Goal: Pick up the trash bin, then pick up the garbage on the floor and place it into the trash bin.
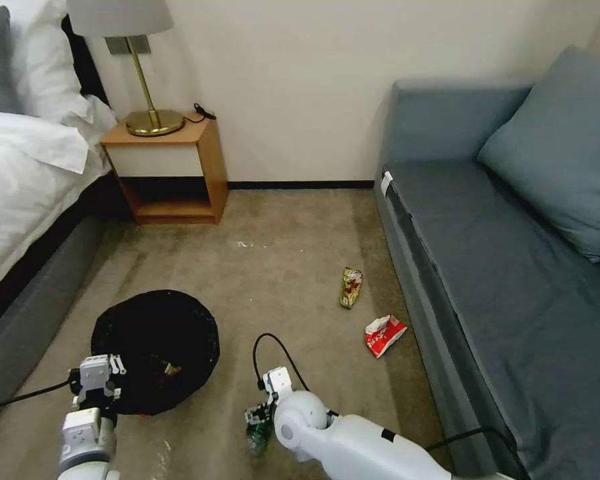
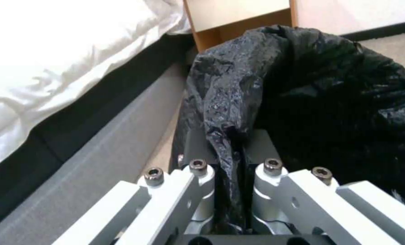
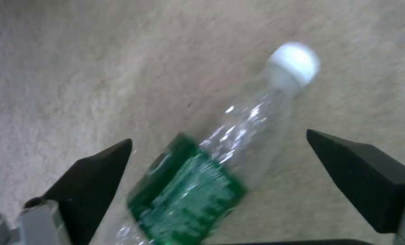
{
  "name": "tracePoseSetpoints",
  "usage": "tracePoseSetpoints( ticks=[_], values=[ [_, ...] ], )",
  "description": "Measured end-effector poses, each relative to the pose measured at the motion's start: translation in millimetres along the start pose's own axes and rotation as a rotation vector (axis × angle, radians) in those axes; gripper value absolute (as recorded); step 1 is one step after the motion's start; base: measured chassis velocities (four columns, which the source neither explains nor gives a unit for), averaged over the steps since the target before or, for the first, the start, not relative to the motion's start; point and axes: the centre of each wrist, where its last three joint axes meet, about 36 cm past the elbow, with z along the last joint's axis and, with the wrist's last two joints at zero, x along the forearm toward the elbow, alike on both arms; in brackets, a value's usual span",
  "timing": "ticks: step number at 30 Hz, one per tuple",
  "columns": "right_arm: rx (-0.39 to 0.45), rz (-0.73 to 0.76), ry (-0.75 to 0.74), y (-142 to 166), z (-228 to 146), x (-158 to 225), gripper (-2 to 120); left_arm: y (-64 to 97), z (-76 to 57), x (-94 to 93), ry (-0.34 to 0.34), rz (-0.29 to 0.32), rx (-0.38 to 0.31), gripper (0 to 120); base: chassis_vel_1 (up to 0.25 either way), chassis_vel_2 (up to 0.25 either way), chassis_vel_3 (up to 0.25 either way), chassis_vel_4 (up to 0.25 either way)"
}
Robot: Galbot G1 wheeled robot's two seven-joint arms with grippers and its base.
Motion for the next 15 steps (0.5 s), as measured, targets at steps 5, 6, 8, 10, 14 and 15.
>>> tracePoseSetpoints(
  ticks=[5,6,8,10,14,15],
  values=[
    [0.024,0.008,0.0,8,5,-6,80,-0.4,1.1,1.1,0.004,-0.002,-0.002,7,0.0,0.0,0.0,0.0],
    [0.031,0.011,0.002,7,6,-6,76,-0.3,1.3,1.3,0.005,-0.002,-0.002,7,0.0,0.0,0.0,0.0],
    [0.047,0.018,0.008,4,9,-6,67,-0.5,1.6,1.7,0.006,-0.003,-0.001,7,0.0,0.0,0.0,0.0],
    [0.056,0.021,0.008,2,12,-6,63,-0.6,1.7,2.0,0.007,-0.004,-0.001,7,0.0,0.0,0.0,0.0],
    [0.072,0.02,0.008,-5,19,-5,48,-0.8,2.1,2.3,0.006,-0.004,-0.002,7,0.0,0.0,0.0,0.0],
    [0.075,0.018,0.006,-6,20,-4,45,-0.9,2.2,2.4,0.006,-0.004,-0.002,7,0.0,0.0,0.0,0.0]
  ],
)
